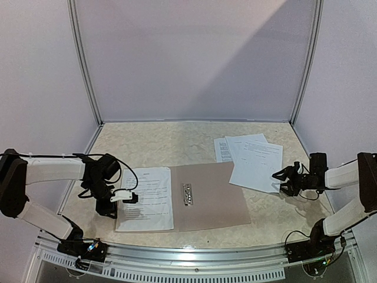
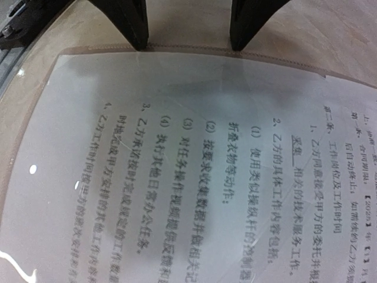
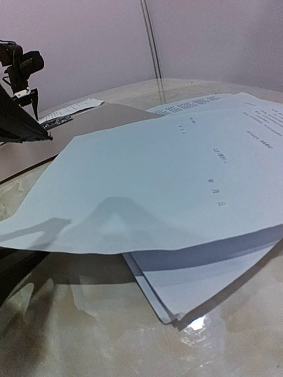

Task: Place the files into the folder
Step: Pick up the file from the center of the board, then pass from the right arm to the left, then pass from the left arm to the right, then insert the folder to form pockets on the folder.

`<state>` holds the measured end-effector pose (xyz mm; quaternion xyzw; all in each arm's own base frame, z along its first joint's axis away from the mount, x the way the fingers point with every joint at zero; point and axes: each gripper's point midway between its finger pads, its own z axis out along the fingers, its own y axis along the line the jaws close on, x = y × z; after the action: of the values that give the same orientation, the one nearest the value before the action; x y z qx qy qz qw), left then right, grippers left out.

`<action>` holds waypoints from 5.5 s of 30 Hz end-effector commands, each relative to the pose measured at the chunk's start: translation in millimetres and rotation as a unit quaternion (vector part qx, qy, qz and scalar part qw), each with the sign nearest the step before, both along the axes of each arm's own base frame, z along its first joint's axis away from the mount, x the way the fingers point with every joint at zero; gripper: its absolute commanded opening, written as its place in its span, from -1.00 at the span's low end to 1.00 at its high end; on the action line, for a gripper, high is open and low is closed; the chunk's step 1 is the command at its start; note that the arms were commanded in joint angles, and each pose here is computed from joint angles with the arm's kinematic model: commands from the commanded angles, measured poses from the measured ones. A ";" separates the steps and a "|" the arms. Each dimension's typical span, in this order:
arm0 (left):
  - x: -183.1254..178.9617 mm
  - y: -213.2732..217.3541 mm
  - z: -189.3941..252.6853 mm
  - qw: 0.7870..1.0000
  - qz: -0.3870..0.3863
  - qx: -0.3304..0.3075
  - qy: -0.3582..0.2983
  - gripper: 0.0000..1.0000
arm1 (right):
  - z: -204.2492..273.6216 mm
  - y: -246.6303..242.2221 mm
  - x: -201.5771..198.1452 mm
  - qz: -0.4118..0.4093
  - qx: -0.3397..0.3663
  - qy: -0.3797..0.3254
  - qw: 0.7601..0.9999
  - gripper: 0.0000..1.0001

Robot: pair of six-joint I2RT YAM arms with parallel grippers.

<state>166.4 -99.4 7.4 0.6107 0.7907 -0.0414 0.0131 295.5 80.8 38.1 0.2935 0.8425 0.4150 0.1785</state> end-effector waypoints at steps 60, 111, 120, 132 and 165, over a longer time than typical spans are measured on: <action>42.6 -87.7 225.9 0.923 0.048 -0.379 -0.045 0.99 | 253.5 333.5 -166.0 0.669 -0.336 -0.467 0.470 -1.00; 24.9 -87.8 264.7 0.924 0.003 -0.377 -0.070 -1.00 | 258.5 308.4 -114.3 0.569 -0.430 -0.466 0.524 0.77; 14.4 -92.7 266.9 0.938 -0.029 -0.337 -0.079 -1.00 | 268.9 366.7 -108.2 0.566 -0.347 -0.493 0.562 0.97; -1.0 -92.7 267.4 0.939 -0.055 -0.334 -0.063 -1.00 | 239.5 402.0 -90.1 0.573 -0.277 -0.491 0.595 0.52; 57.9 -23.3 201.5 0.976 0.093 -0.112 -0.163 0.99 | 190.7 382.5 -15.2 0.489 -0.128 -0.351 0.788 -1.00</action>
<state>210.7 -157.5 249.6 0.5548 0.7783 -0.1269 0.2653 260.7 463.7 210.9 -0.4312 0.7923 0.3500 0.2526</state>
